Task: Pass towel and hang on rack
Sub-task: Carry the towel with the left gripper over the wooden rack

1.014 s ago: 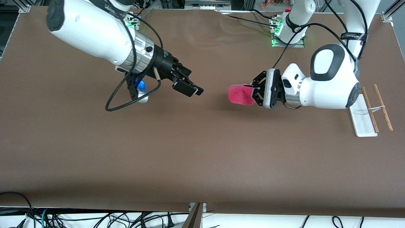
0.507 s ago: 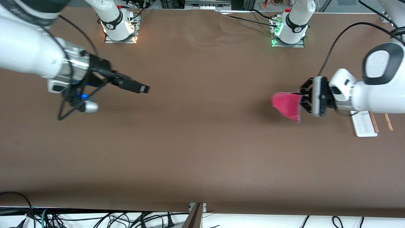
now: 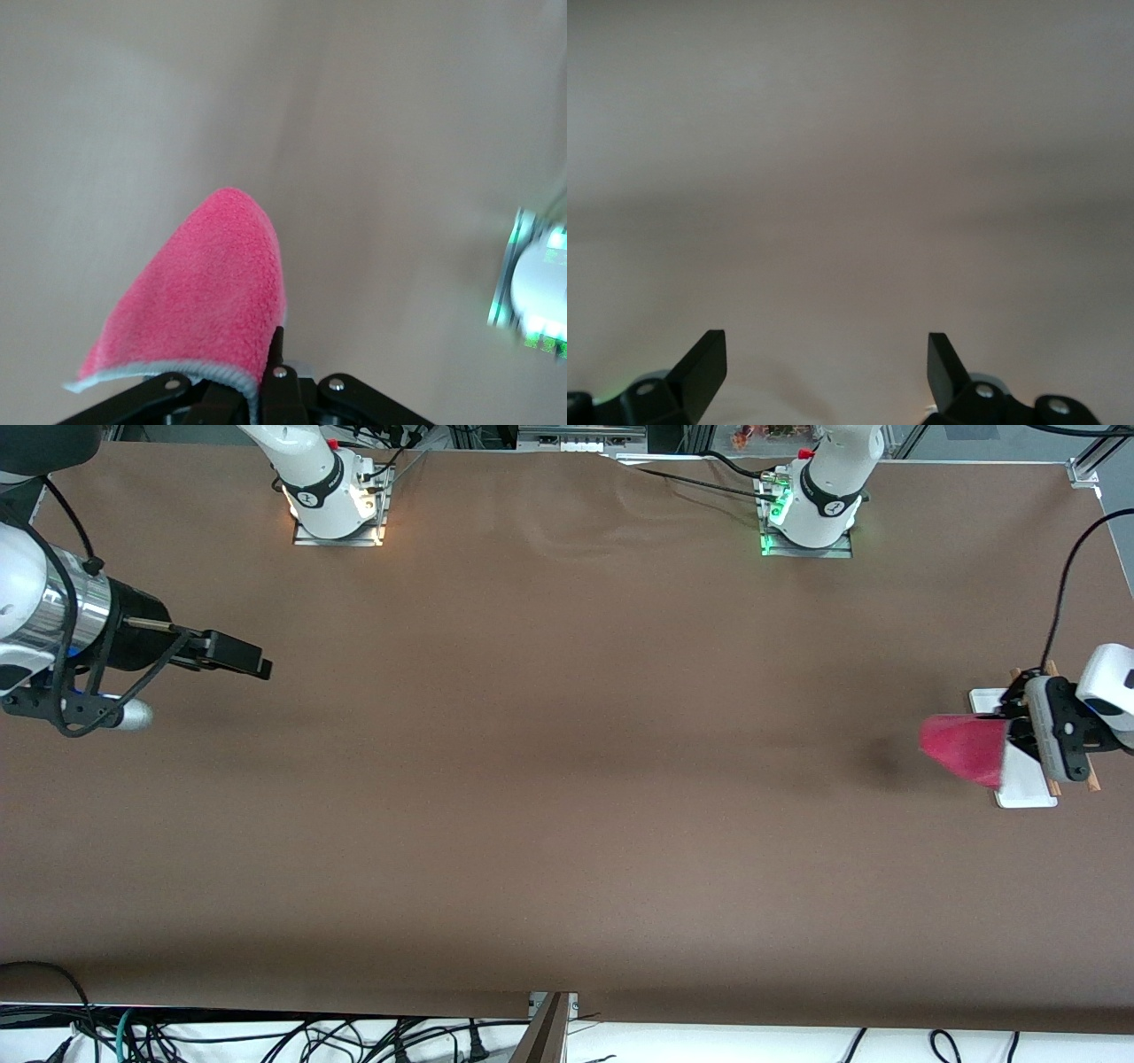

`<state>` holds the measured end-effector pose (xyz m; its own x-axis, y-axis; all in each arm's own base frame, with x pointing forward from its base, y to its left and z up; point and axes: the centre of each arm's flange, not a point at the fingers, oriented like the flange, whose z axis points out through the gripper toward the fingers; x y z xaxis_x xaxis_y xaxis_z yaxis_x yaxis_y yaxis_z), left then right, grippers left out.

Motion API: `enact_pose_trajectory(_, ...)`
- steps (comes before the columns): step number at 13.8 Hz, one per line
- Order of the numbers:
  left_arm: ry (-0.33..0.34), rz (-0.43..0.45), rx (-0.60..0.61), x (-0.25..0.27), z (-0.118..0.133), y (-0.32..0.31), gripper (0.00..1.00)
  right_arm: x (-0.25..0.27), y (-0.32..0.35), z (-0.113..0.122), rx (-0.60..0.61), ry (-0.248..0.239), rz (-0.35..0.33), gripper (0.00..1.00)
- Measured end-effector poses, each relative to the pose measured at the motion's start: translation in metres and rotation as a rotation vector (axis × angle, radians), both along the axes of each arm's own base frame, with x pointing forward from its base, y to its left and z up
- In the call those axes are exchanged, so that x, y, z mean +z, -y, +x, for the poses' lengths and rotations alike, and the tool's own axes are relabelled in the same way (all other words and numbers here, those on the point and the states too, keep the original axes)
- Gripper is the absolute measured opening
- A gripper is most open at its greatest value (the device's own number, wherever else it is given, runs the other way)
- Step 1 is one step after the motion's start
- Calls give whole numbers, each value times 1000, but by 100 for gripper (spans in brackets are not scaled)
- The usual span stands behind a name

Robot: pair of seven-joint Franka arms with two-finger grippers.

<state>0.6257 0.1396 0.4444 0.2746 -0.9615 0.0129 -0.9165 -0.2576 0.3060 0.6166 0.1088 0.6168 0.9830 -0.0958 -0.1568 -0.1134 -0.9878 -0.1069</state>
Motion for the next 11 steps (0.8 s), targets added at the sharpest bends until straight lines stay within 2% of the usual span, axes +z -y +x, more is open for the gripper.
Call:
enact_pose_trajectory(4,-61,93,-246,-9,-9,-40,2,-27,33,-23,85,90,-58,100)
enact_pose_trajectory(8,-207,78,-481,-51,-24,-98,2,-38,37,-47,102,113,-96,100)
enact_pose_trajectory(11,-271,41,-531,-60,-42,-141,2,-32,39,-49,104,129,-101,100)
